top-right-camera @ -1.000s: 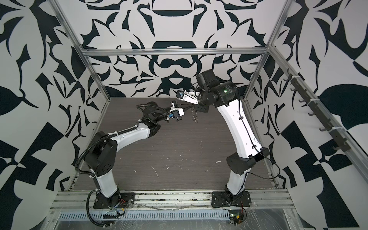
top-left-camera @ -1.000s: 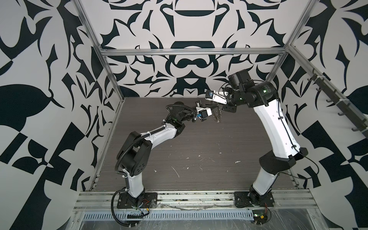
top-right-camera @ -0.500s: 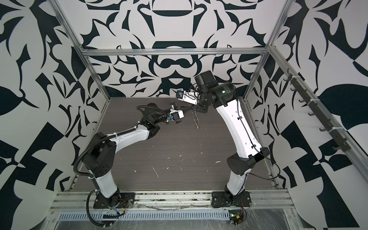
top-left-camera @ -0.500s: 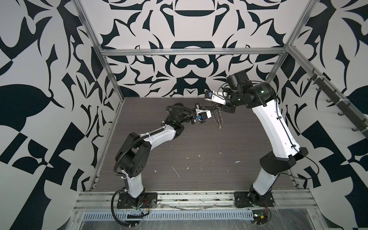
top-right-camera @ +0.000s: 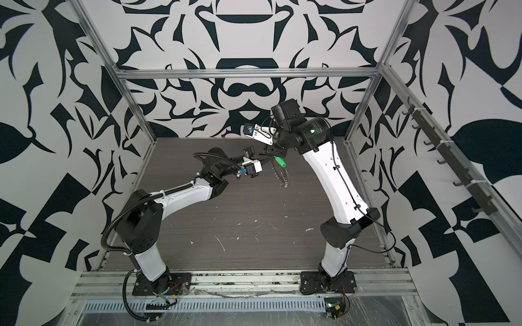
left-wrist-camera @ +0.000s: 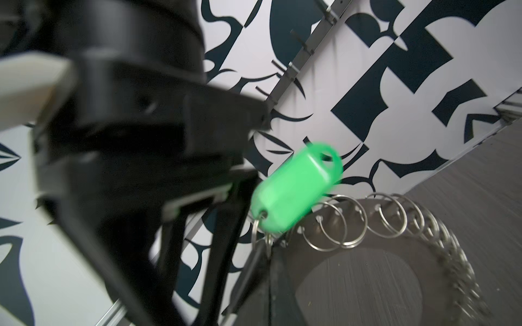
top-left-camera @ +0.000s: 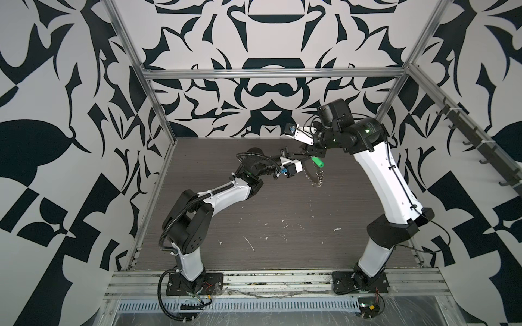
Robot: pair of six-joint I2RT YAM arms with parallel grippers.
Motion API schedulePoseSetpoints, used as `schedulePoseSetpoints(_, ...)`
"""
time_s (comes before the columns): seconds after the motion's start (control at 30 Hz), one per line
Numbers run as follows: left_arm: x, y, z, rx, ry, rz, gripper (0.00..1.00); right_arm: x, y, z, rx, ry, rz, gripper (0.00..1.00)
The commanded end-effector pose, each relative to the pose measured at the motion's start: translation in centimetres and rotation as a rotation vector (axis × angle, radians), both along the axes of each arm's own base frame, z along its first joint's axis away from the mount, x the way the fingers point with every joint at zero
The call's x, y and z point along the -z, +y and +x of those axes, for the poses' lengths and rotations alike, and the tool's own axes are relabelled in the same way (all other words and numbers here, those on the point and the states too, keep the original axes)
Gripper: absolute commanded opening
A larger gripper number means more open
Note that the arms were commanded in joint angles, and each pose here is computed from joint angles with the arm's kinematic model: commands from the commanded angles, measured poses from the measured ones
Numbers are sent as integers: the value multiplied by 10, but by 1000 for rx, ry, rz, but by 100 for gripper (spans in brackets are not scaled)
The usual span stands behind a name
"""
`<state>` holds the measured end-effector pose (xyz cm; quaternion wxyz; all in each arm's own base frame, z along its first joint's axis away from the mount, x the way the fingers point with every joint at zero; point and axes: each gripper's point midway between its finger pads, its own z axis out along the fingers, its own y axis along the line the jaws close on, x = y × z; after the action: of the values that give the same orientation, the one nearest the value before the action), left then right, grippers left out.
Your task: Remove the keys from the keyring
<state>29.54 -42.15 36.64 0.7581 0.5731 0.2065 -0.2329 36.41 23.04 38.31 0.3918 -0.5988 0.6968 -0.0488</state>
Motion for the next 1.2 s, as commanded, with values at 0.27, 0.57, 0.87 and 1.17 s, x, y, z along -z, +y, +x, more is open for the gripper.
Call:
schedulePoseSetpoints(0.27,-42,16,-15,26,-48,-123,0,-42,5,3,26,-103,116,43)
schedulePoseSetpoints(0.57,-66,35,-15,90,-26,-272,0,-93,-10,16,139,-236,247,58)
schedulePoseSetpoints(0.87,-95,39,-11,105,-47,-337,0,-188,-44,-16,182,-403,559,63)
schedulePoseSetpoints(1.17,-154,55,0,101,-99,-456,0,-203,-58,-36,197,-435,637,63)
